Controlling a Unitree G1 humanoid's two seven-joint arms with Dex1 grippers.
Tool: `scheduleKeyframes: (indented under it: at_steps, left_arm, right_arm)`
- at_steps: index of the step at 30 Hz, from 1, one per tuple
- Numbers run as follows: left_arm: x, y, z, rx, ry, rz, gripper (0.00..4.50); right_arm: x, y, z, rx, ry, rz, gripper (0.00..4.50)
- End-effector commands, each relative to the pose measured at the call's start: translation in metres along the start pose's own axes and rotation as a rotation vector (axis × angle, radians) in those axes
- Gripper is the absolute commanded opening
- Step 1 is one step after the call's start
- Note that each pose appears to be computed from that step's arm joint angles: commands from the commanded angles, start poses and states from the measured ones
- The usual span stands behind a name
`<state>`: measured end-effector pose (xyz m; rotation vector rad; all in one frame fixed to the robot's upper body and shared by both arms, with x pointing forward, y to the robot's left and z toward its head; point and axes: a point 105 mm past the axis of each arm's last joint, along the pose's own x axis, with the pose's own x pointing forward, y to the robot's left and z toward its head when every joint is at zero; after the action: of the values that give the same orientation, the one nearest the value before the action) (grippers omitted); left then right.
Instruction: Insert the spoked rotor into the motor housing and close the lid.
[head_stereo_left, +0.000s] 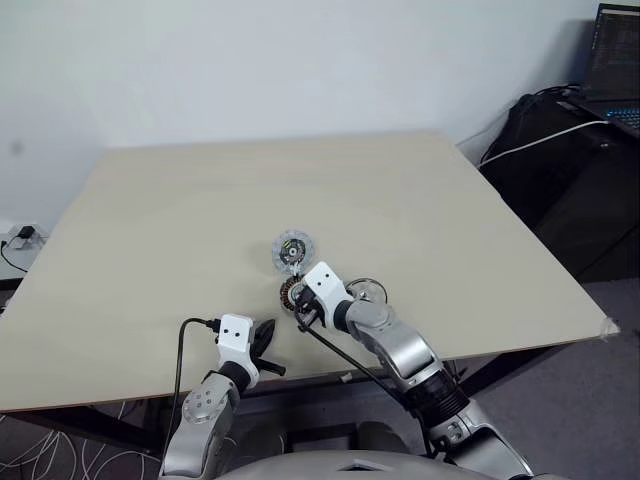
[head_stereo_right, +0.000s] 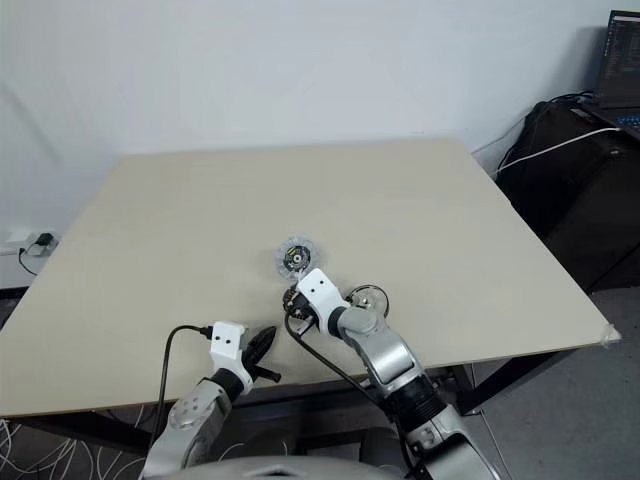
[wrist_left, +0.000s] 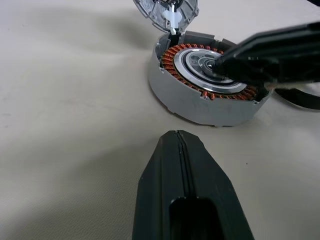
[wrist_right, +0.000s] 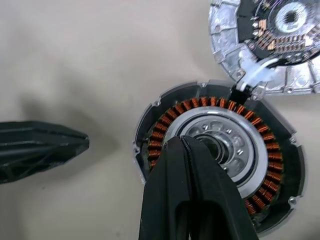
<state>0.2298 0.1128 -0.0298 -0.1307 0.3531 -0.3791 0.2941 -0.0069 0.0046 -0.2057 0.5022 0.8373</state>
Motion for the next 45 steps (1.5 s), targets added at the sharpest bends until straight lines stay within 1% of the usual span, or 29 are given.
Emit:
scheduleKeyframes:
  at_steps: [1, 12, 22, 36, 42, 45]
  left_arm:
    - [0.003, -0.004, 0.02, 0.017, -0.062, -0.027, 0.0]
    - [0.003, -0.008, 0.02, 0.011, -0.06, -0.053, 0.0]
    - [0.004, -0.009, 0.02, 0.007, -0.062, -0.054, 0.0]
    - [0.003, -0.009, 0.021, -0.003, -0.069, -0.044, 0.0]
    - [0.003, -0.009, 0.021, -0.008, -0.066, -0.046, 0.0]
    - [0.004, -0.01, 0.021, -0.008, -0.064, -0.05, 0.0]
  right_arm:
    - [-0.002, -0.004, 0.021, -0.022, -0.058, -0.018, 0.03]
    - [-0.006, 0.001, 0.013, -0.018, -0.028, 0.024, 0.03]
    - [0.0, -0.005, 0.009, -0.009, -0.005, 0.005, 0.03]
    - [0.005, -0.01, 0.017, -0.022, -0.028, -0.005, 0.03]
    - [0.001, -0.009, 0.024, -0.024, -0.063, 0.003, 0.03]
    - [-0.002, -0.013, 0.029, -0.024, -0.094, -0.021, 0.03]
